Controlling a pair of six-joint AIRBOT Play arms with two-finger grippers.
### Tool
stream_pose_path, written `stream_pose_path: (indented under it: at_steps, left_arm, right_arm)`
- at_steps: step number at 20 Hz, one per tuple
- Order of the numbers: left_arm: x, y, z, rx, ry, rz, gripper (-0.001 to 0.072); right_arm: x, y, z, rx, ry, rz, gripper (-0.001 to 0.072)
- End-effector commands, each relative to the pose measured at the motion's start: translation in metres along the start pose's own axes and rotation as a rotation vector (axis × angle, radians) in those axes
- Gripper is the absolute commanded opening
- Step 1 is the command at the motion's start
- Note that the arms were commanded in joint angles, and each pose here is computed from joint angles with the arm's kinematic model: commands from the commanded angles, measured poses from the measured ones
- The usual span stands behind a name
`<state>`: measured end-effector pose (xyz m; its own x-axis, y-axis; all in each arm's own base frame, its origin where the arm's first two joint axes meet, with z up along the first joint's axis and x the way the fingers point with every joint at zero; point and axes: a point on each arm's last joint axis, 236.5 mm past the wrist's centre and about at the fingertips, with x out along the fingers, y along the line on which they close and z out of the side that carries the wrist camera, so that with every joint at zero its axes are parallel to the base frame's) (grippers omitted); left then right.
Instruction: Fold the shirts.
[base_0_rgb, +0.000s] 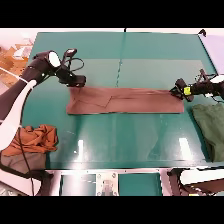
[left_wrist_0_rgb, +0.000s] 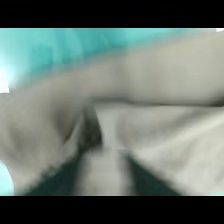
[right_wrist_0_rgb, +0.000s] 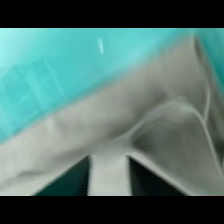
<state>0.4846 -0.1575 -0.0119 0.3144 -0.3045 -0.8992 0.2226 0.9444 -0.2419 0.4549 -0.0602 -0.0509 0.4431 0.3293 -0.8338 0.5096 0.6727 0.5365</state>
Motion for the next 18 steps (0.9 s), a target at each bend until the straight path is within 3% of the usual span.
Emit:
stream_pose_path:
  at_steps: [1,2,4,6,7,18]
  left_arm:
    - [0.002,0.029,0.029,-0.099,-0.052,0.022,0.0714]
    - [-0.009,0.040,0.031,-0.117,-0.047,0.027,0.0713]
    - [-0.027,0.059,0.030,-0.156,-0.022,0.033,0.0713]
    - [-0.036,0.067,0.024,-0.179,0.013,0.029,0.0713]
    - [-0.037,0.069,0.018,-0.185,0.034,0.028,0.0713]
    - [-0.039,0.036,0.013,-0.208,0.069,-0.106,0.0712]
  right_arm:
    - [-0.014,0.003,0.035,-0.127,-0.043,0.021,0.0337]
    - [-0.029,-0.004,0.040,-0.161,-0.029,0.012,0.0348]
    - [-0.048,-0.025,0.043,-0.181,-0.001,0.000,0.0491]
    - [-0.049,-0.047,0.029,-0.199,0.083,0.004,0.0515]
    - [-0.045,-0.057,0.020,-0.208,0.130,0.009,0.0563]
    - [0.031,-0.097,-0.002,-0.220,0.343,0.067,0.0544]
